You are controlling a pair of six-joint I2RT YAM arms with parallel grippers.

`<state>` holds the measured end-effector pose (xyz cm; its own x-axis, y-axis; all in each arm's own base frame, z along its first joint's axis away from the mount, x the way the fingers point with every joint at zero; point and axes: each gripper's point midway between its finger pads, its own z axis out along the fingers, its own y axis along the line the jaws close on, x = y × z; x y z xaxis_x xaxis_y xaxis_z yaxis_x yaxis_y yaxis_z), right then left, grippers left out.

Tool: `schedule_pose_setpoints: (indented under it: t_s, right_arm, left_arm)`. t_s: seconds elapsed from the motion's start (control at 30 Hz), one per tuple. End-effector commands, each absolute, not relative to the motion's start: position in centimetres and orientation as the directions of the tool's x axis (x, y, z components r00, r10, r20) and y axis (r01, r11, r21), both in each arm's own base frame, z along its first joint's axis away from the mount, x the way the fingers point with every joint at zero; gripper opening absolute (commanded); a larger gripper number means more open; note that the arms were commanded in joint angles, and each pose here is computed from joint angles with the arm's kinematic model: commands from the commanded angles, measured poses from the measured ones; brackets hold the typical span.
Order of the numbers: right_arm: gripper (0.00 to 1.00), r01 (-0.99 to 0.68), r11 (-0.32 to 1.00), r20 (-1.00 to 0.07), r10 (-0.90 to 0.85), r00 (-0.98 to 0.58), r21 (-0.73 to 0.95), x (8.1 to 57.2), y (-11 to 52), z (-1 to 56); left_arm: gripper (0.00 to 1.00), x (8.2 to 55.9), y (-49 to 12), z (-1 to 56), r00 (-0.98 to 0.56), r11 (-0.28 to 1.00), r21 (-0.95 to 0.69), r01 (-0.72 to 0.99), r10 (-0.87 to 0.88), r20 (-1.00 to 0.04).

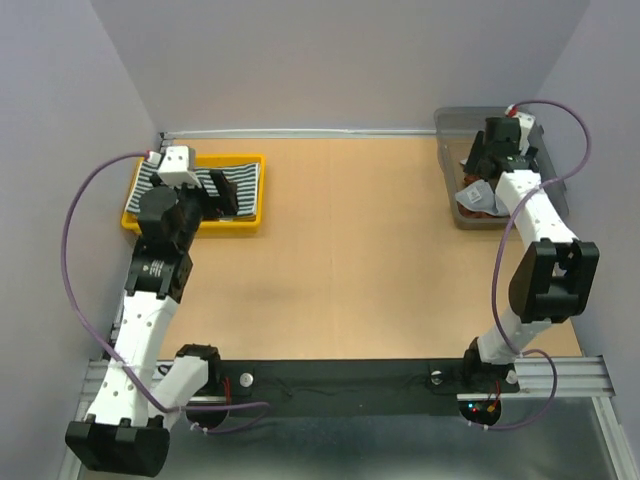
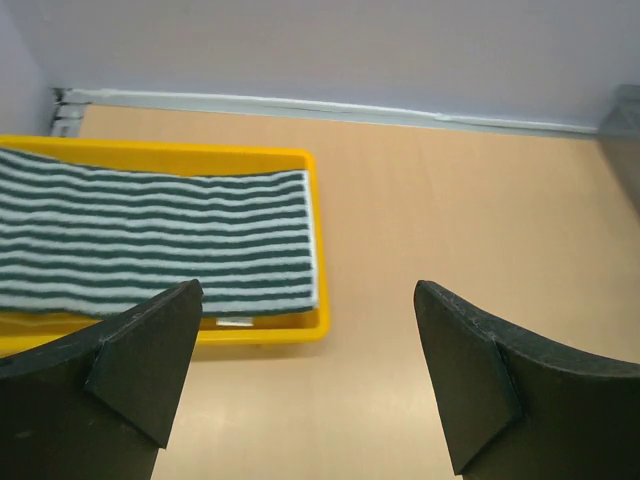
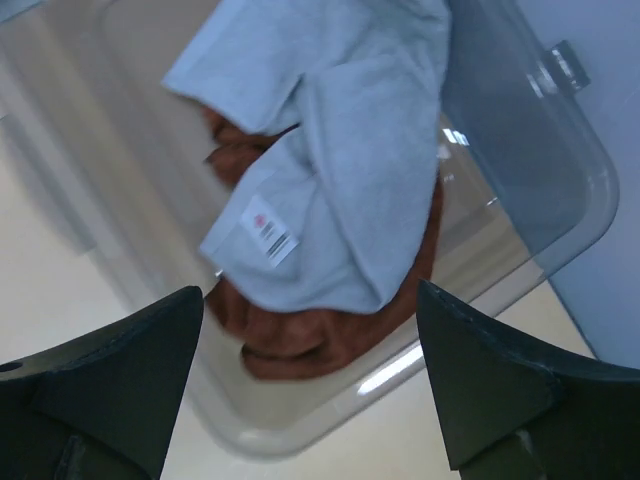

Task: Fold and stack the towels
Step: Grab crumpled towel

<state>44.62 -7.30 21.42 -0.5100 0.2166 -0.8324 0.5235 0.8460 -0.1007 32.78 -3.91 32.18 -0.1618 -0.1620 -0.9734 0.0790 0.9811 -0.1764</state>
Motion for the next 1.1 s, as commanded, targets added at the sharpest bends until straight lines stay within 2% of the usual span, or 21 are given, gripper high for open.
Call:
schedule_pose_setpoints:
  t_s: [0.0,0.1,0.17,0.23,0.27,0.3,0.37,0.43,0.5,0.57,0.6,0.73,0.77,1.07]
  right_arm:
    - [0.89,0.546,0.833,-0.85,0.225,-0.477,-0.086,48.3,-11.6,20.8]
    - [0.83,0.555,0.827,-0.826,0.249,-0.505,-0.09,50.0,-13.6,17.7]
    - [0.75,0.572,0.814,-0.812,0.265,-0.52,-0.101,50.7,-14.9,15.6]
    - [0.74,0.578,0.81,-0.804,0.276,-0.527,-0.1,51.2,-15.6,14.4]
    - [0.63,0.579,0.809,-0.803,0.28,-0.526,-0.097,51.4,-16.2,14.0]
    - [0.58,0.564,0.821,-0.797,0.285,-0.533,-0.084,51.9,-16.1,13.0]
    - [0.51,0.56,0.825,-0.798,0.283,-0.533,-0.081,52.3,-16.2,12.5]
    - [0.51,0.552,0.83,-0.794,0.286,-0.537,-0.075,52.6,-16.0,12.0]
    - [0.35,0.558,0.827,-0.802,0.284,-0.525,-0.072,52.8,-16.2,12.5]
    - [0.15,0.565,0.821,-0.821,0.27,-0.503,-0.076,52.8,-16.5,14.0]
    - [0.12,0.57,0.818,-0.832,0.264,-0.488,-0.075,52.9,-16.6,14.9]
    - [0.11,0.573,0.817,-0.869,0.234,-0.436,-0.068,52.7,-16.8,18.8]
    - [0.05,0.571,0.819,-0.883,0.228,-0.41,-0.054,52.4,-16.7,20.5]
    - [0.06,0.445,0.894,-0.957,0.18,-0.228,0.062,53.2,-14.1,31.6]
  left_arm:
    - [0.99,32.6,-6.2,32.0,-0.082,0.974,-0.172,0.148,-0.162,-0.983]
    - [0.99,32.9,-5.8,28.9,-0.137,0.982,-0.164,0.099,-0.149,-0.979]
    - [0.99,33.1,-6.1,27.7,-0.16,0.98,-0.165,0.107,-0.147,-0.976]
    - [0.99,33.5,-6.3,27.0,-0.188,0.98,-0.166,0.11,-0.143,-0.972]
    - [0.99,33.5,-7.0,27.0,-0.198,0.974,-0.173,0.147,-0.143,-0.97]
    - [0.99,33.7,-7.2,26.6,-0.213,0.973,-0.177,0.15,-0.143,-0.967]
    - [0.99,33.9,-7.5,26.1,-0.228,0.97,-0.178,0.162,-0.139,-0.964]
    - [0.99,34.0,-7.6,25.9,-0.236,0.97,-0.179,0.162,-0.138,-0.962]
    - [0.99,34.1,-7.6,25.7,-0.245,0.971,-0.177,0.163,-0.134,-0.96]
    - [0.98,34.3,-7.7,25.4,-0.253,0.97,-0.178,0.167,-0.132,-0.958]
    - [0.98,34.3,-7.8,25.3,-0.257,0.969,-0.18,0.171,-0.133,-0.957]
    - [0.98,34.3,-8.2,25.0,-0.268,0.964,-0.188,0.187,-0.134,-0.954]
    - [0.98,34.3,-8.2,25.0,-0.269,0.964,-0.187,0.189,-0.132,-0.954]
    - [0.98,34.4,-8.3,24.8,-0.276,0.963,-0.19,0.19,-0.134,-0.952]
